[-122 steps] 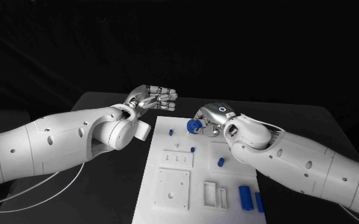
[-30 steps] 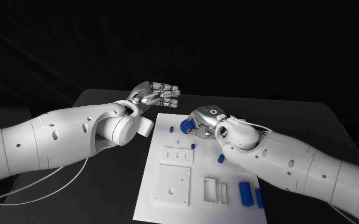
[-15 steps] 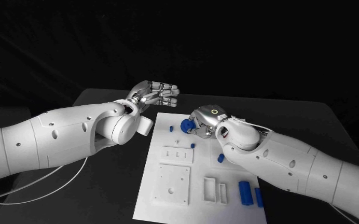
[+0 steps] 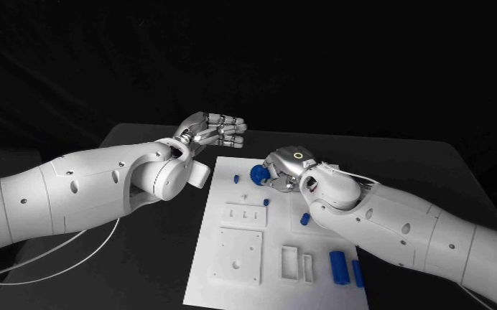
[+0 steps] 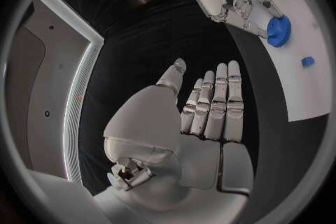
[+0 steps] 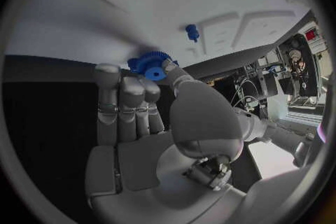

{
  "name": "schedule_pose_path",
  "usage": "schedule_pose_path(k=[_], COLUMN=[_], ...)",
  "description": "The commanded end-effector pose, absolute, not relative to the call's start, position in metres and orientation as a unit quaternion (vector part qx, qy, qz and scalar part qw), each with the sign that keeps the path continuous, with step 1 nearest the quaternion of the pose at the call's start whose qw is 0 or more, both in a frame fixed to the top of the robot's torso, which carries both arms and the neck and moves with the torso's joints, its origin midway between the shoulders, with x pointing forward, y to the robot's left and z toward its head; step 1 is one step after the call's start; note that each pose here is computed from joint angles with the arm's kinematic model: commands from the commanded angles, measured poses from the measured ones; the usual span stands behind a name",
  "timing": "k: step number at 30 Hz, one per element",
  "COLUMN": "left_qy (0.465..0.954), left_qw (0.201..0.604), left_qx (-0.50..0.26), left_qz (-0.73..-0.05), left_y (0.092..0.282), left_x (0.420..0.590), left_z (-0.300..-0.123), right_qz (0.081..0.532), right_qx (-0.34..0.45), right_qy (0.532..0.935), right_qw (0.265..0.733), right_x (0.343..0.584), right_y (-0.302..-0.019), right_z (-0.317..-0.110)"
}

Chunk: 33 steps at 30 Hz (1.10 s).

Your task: Assemble the parts on the task board

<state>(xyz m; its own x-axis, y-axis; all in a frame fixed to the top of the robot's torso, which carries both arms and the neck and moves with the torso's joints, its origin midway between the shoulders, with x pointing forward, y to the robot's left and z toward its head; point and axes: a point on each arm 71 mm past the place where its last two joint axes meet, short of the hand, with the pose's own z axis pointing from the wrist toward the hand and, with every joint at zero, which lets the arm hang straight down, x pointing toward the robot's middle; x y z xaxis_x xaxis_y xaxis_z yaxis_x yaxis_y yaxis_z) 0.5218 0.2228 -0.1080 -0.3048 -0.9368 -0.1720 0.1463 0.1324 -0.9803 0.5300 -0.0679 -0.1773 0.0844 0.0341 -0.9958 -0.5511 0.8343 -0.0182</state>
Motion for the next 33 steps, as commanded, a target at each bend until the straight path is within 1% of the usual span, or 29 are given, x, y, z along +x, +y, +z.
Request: schedule_pose_path(k=[1,33], left_qy=[0.58,0.58], left_qw=[0.478,0.478], left_qx=[-0.334,-0.334], left_qz=[-0.57,-0.569], left_y=[0.2212,0.221], left_x=[0.5215,0.5236], left_z=[-0.1067,-0.1073], right_qz=[0.197,0.212], right_qx=[-0.201,-0.184], right_qy=[0.654,0.64], right_qw=[0.702,0.715], right_x=[0.5288,0.5254], right_y=[-0.0691,-0.0679], right_z=[-0.1837,-0.1805])
